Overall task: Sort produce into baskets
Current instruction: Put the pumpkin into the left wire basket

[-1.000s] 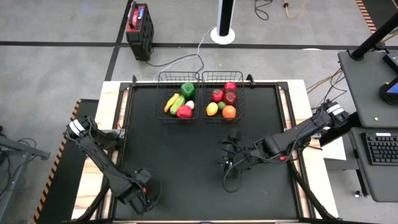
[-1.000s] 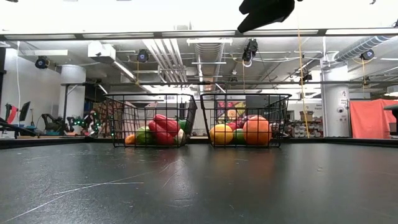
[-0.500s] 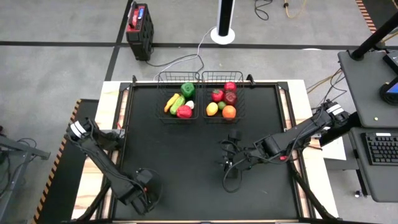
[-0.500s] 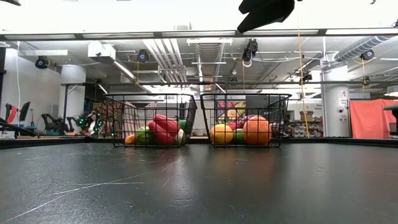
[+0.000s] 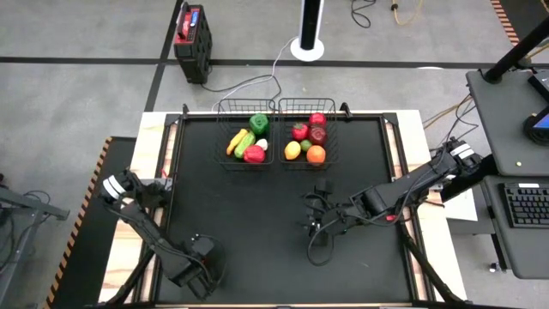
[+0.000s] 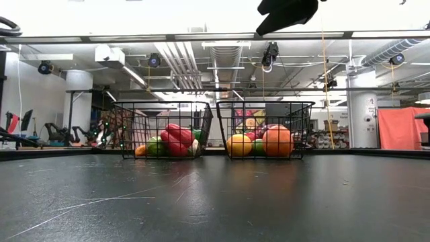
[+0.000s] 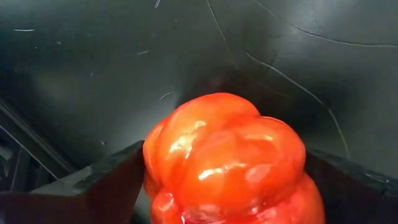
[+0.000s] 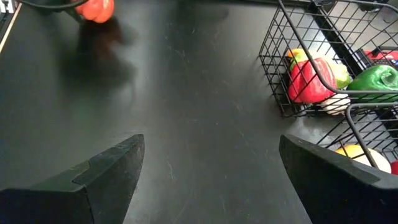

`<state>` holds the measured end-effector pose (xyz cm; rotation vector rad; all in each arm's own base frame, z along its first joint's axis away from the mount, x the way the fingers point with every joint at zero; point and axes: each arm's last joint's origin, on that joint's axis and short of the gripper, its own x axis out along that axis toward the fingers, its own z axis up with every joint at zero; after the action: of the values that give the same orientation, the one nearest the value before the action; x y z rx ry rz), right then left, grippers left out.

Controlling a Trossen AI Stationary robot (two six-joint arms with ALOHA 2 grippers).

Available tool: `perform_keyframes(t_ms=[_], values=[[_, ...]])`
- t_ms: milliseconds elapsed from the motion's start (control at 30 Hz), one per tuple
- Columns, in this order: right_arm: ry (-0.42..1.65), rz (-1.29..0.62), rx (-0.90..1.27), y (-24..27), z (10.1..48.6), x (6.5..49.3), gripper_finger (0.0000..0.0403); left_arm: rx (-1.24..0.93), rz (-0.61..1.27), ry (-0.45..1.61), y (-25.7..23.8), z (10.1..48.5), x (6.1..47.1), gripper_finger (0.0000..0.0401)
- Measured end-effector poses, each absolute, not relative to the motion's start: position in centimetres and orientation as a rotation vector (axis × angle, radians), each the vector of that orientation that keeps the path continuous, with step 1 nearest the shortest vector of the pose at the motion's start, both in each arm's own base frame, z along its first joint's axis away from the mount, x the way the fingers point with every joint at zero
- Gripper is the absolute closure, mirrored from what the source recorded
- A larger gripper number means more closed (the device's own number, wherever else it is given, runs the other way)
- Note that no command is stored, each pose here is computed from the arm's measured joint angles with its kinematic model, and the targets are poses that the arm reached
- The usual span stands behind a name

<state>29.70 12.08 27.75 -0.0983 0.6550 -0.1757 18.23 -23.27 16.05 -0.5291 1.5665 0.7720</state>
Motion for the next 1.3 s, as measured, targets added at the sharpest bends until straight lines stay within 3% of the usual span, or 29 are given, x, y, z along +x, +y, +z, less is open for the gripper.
perform_keyframes(t_ms=[267, 533, 733, 1067, 1300], values=[[0.65, -0.175, -0.096, 12.1, 27.8, 29.7, 0.0039, -0.528, 0.743, 1.578, -23.5, 16.4, 18.4, 0.0091], [0.654, -0.175, -0.098, 12.1, 27.6, 29.7, 0.0039, -0.507, 0.623, 1.547, -24.6, 19.8, 20.0, 0.0082], [0.669, -0.17, -0.103, 12.0, 27.6, 29.6, 0.0039, -0.315, 0.578, 1.344, -23.9, 24.7, 22.1, 0.0083], [0.757, -0.192, -0.109, 11.6, 27.7, 28.1, 0.0039, 0.08, 0.558, 1.106, -18.0, 32.3, 27.0, 0.0083], [0.758, -0.184, -0.098, 11.5, 28.8, 26.6, 0.0039, 0.328, 0.567, 1.135, -10.8, 34.8, 30.3, 0.0083]])
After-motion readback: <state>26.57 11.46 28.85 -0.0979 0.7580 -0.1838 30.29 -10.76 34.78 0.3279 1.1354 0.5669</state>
